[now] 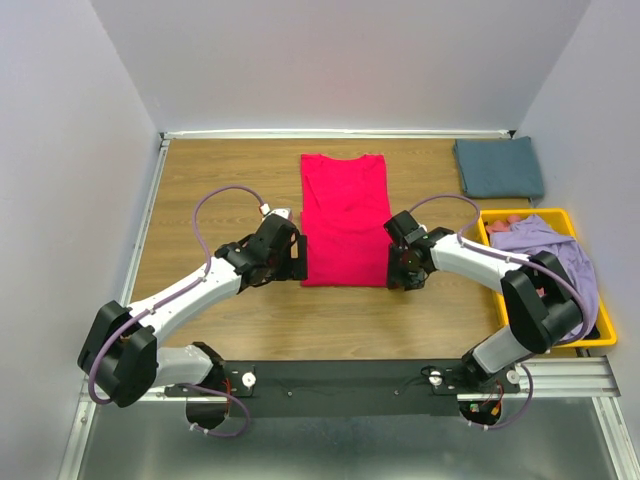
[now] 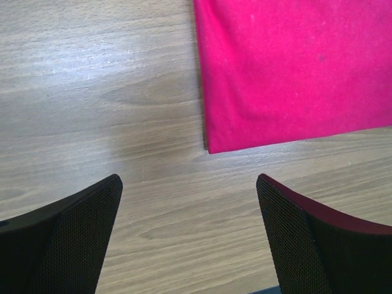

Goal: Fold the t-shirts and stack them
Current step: Fold the tshirt

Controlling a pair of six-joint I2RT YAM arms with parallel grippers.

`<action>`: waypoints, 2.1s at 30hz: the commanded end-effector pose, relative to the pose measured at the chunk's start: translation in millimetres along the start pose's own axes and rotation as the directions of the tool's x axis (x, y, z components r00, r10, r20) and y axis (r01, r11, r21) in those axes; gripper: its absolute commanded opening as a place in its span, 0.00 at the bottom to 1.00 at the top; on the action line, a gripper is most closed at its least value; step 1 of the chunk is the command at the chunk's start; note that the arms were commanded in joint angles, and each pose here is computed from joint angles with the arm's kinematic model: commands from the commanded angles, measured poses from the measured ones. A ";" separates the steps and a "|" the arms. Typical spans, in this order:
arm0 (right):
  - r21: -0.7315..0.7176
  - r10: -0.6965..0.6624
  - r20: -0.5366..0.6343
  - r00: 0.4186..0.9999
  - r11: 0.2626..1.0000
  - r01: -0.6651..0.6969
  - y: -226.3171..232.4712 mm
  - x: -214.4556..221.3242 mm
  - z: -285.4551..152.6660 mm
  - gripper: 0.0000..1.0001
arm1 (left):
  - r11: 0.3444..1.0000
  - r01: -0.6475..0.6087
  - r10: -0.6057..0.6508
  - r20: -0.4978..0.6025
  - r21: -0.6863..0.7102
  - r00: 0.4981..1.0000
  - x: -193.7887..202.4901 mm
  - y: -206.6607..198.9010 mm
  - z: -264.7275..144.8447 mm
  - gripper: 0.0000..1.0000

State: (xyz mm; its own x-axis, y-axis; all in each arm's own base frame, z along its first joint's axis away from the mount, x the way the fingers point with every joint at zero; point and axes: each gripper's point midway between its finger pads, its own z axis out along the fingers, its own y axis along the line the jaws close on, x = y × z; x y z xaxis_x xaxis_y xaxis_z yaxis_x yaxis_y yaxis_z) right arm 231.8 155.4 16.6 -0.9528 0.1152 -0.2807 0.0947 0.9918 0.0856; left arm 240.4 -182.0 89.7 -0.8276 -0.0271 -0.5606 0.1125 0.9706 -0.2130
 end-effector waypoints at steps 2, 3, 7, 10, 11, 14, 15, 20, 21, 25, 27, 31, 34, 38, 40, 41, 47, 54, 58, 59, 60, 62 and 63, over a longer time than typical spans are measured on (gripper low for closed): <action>0.036 0.023 0.034 0.999 0.999 -0.024 -0.8 -4.3 3.2 0.53 | 1.000 0.006 -0.005 0.027 -0.021 1.000 -5.1 2.4 -7.3 0.98; 0.020 0.026 0.033 0.999 0.999 -0.027 1.9 -4.5 0.6 0.53 | 1.000 0.006 -0.005 0.026 -0.022 1.000 -5.0 2.5 -7.6 0.98; -0.026 0.058 0.064 0.996 0.998 -0.057 9.0 -10.6 -12.8 0.53 | 1.000 0.004 -0.003 0.031 -0.021 1.000 -6.2 2.1 -8.5 0.98; -0.035 0.083 0.096 0.992 0.996 -0.080 11.8 -19.0 -19.1 0.53 | 1.000 0.004 -0.003 0.029 -0.019 1.000 -6.1 1.1 -7.0 0.98; -0.030 0.088 0.099 0.991 0.996 -0.085 11.0 -19.6 -18.6 0.53 | 1.000 0.003 -0.003 0.027 -0.020 1.000 -5.3 1.6 -6.5 0.98; -0.008 0.085 0.099 0.991 0.996 -0.085 10.6 -22.2 -13.8 0.53 | 1.000 0.002 -0.002 0.022 -0.022 1.000 -4.4 1.6 -5.1 0.98; -0.005 0.093 0.096 0.991 0.996 -0.093 10.5 -22.1 -12.6 0.53 | 1.000 0.002 -0.002 0.023 -0.023 1.000 -4.8 1.7 -5.4 0.98; 0.040 0.111 0.092 0.990 0.993 -0.115 3.9 -19.0 -2.9 0.52 | 1.000 0.014 -0.013 0.037 -0.024 0.999 -8.2 1.5 -7.3 0.98; 0.046 0.112 0.094 0.989 0.992 -0.117 2.7 -19.0 -1.8 0.52 | 1.000 0.015 -0.014 0.034 -0.025 0.999 -7.5 1.4 -6.7 0.98; 0.060 0.098 0.082 0.992 0.993 -0.103 1.4 -15.3 6.3 0.52 | 1.000 0.006 -0.006 0.021 -0.030 1.000 -5.5 1.3 -3.2 0.98; 0.061 0.089 0.073 0.993 0.994 -0.093 3.6 -12.1 10.3 0.52 | 0.999 0.004 -0.004 0.017 -0.032 1.000 -4.9 0.8 -1.4 0.98; 0.077 0.073 0.055 0.996 0.994 -0.077 4.2 -5.0 18.6 0.51 | 0.999 0.004 -0.004 0.017 -0.034 1.000 -5.4 0.3 0.0 0.98; 0.107 0.060 0.042 0.997 0.992 -0.064 0.1 3.4 24.3 0.47 | 0.999 0.005 -0.004 0.013 -0.037 1.000 -4.7 0.4 1.4 0.98; 0.142 0.055 0.020 0.998 0.988 -0.057 -9.2 16.5 30.6 0.33 | 0.999 0.005 -0.005 0.004 -0.042 1.000 -2.0 1.0 3.7 0.99; 0.149 0.054 0.006 0.998 0.987 -0.055 -13.2 22.8 32.7 0.26 | 0.999 0.004 -0.005 -0.003 -0.047 1.000 -0.4 1.6 6.1 0.98; 0.145 0.055 0.006 0.998 0.988 -0.056 -13.2 23.4 32.1 0.20 | 0.999 0.006 -0.006 -0.005 -0.048 1.000 -0.2 1.5 6.8 0.98; 0.106 0.026 0.019 0.999 0.994 -0.028 -4.1 16.5 25.2 0.01 | 0.999 0.019 -0.020 -0.036 -0.043 0.999 7.1 -2.0 17.2 0.98; 0.083 -0.014 0.025 1.000 0.996 0.012 4.1 12.4 22.9 0.01 | 0.996 0.068 -0.071 -0.036 -0.061 0.997 6.3 -5.5 28.6 0.97; 0.083 -0.036 0.035 0.999 0.996 0.033 5.4 11.1 22.7 0.01 | 0.994 0.086 -0.090 -0.047 -0.067 0.995 8.0 -9.1 35.3 0.85; 0.079 -0.037 0.035 0.999 0.996 0.034 6.1 10.9 22.4 0.01 | 0.994 0.086 -0.090 -0.049 -0.069 0.995 9.1 -10.5 36.4 0.82; 0.076 -0.040 0.034 0.999 0.996 0.037 6.7 11.0 22.4 0.01 | 0.993 0.090 -0.094 -0.056 -0.078 0.994 10.7 -10.3 39.1 0.80; 0.064 -0.047 0.032 0.998 0.997 0.045 7.9 12.5 23.0 0.01 | 0.992 0.100 -0.105 -0.066 -0.082 0.992 14.0 -13.9 41.9 0.77; 0.061 -0.048 0.033 0.998 0.997 0.046 8.9 12.5 23.0 0.01 | 0.991 0.105 -0.111 -0.067 -0.085 0.992 14.3 -14.8 42.5 0.77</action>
State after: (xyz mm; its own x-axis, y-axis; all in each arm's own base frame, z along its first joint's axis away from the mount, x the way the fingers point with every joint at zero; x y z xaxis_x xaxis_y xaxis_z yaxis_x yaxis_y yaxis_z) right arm 247.5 179.5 15.7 -0.9179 0.1264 -0.3762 0.0975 0.9907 0.0950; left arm 241.6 -195.8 46.6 -0.8851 -0.0720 -0.4597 0.0158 0.9827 -0.1844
